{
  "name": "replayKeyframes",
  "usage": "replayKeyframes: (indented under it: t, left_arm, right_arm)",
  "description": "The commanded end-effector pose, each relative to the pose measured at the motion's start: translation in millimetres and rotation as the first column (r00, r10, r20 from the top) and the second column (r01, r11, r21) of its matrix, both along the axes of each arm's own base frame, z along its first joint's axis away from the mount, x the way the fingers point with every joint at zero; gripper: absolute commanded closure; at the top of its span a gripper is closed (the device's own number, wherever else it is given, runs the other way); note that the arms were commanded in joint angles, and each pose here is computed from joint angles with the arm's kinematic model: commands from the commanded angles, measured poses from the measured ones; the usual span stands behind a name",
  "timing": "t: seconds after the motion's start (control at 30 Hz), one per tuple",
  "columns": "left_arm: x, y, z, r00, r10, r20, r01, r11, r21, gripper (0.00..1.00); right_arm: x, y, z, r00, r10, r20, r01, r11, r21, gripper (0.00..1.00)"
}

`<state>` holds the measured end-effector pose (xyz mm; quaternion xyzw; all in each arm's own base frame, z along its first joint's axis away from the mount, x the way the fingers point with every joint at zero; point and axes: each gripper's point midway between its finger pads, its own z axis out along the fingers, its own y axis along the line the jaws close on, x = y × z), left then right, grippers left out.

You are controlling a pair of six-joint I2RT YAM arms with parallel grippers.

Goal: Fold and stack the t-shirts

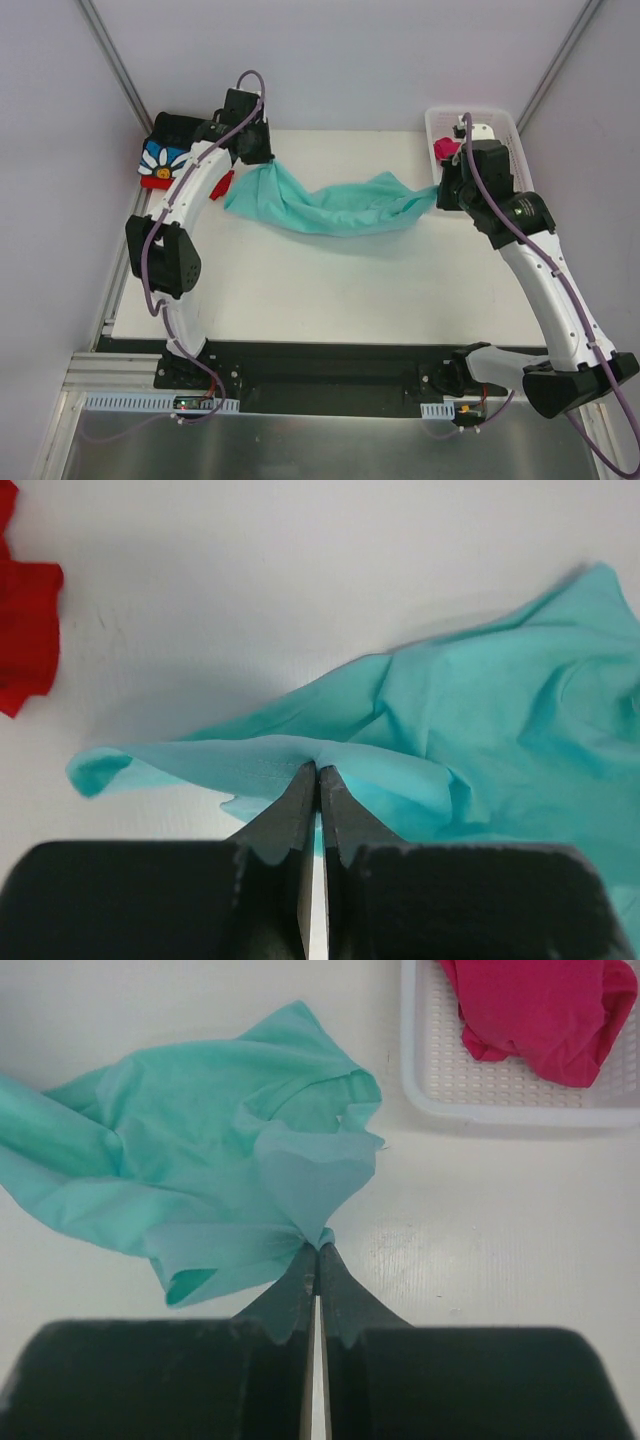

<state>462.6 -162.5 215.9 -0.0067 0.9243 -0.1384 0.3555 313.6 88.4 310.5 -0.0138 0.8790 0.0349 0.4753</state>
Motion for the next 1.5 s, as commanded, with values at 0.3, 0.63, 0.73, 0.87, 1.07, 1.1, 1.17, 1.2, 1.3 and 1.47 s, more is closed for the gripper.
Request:
replayKeyframes:
  t: [0.3, 0.63, 0.73, 0.87, 1.07, 1.1, 1.17, 1.2, 1.3, 1.47]
  left_arm:
    - [46.1, -5.0, -47.5, 0.994, -0.041, -0.097, 0.033, 0.996, -0.084, 1.0]
    - [-27.3, -16.3, -8.2, 0.997, -0.045, -0.063, 0.039, 0.993, -0.108, 1.0]
    - [-53.8, -22.2, 5.7, 0.998, -0.064, -0.009, 0.063, 0.996, -0.068, 1.0]
    - [-67.3, -23.9, 16.9, 0.996, -0.087, 0.011, 0.088, 0.992, -0.089, 1.0]
    - [-124.3, -42.6, 73.6, 0.979, -0.152, 0.138, 0.171, 0.976, -0.137, 1.0]
    - [-135.9, -43.4, 75.4, 0.978, -0.157, 0.14, 0.177, 0.975, -0.137, 1.0]
    - [-165.1, -47.2, 103.2, 0.961, -0.182, 0.208, 0.219, 0.96, -0.174, 1.0]
    - [-175.1, -47.3, 109.0, 0.96, -0.174, 0.217, 0.219, 0.955, -0.2, 1.0]
    - [-201.2, -40.3, 153.1, 0.933, -0.162, 0.321, 0.249, 0.934, -0.255, 1.0]
    - [-197.1, -23.6, 198.2, 0.893, -0.11, 0.437, 0.221, 0.952, -0.212, 1.0]
  right_arm:
    - [-5.7, -4.9, -12.7, 1.0, 0.004, -0.015, -0.005, 0.999, -0.037, 0.99]
    - [-8.8, -3.7, -23.4, 0.999, 0.004, -0.042, -0.005, 0.999, -0.035, 0.99]
    - [-11.3, -0.2, -17.2, 1.0, 0.013, -0.025, -0.014, 1.0, -0.019, 0.99]
    - [-10.9, 3.1, -10.9, 1.0, 0.022, -0.011, -0.022, 1.0, -0.016, 0.99]
    - [-12.6, 2.0, -9.4, 1.0, 0.025, -0.017, -0.025, 0.999, -0.034, 0.99]
    - [-12.6, 1.3, -9.0, 1.0, 0.023, -0.016, -0.024, 0.999, -0.037, 0.99]
    - [-11.5, 1.3, -9.2, 1.0, 0.023, -0.018, -0.024, 0.999, -0.041, 0.99]
    - [-10.8, 1.8, -8.3, 1.0, 0.024, -0.016, -0.025, 0.999, -0.043, 0.99]
    - [-8.6, 2.0, -10.8, 0.999, 0.02, -0.025, -0.021, 0.999, -0.048, 0.99]
    - [-1.1, 6.0, -13.7, 0.999, 0.017, -0.03, -0.018, 0.999, -0.039, 0.99]
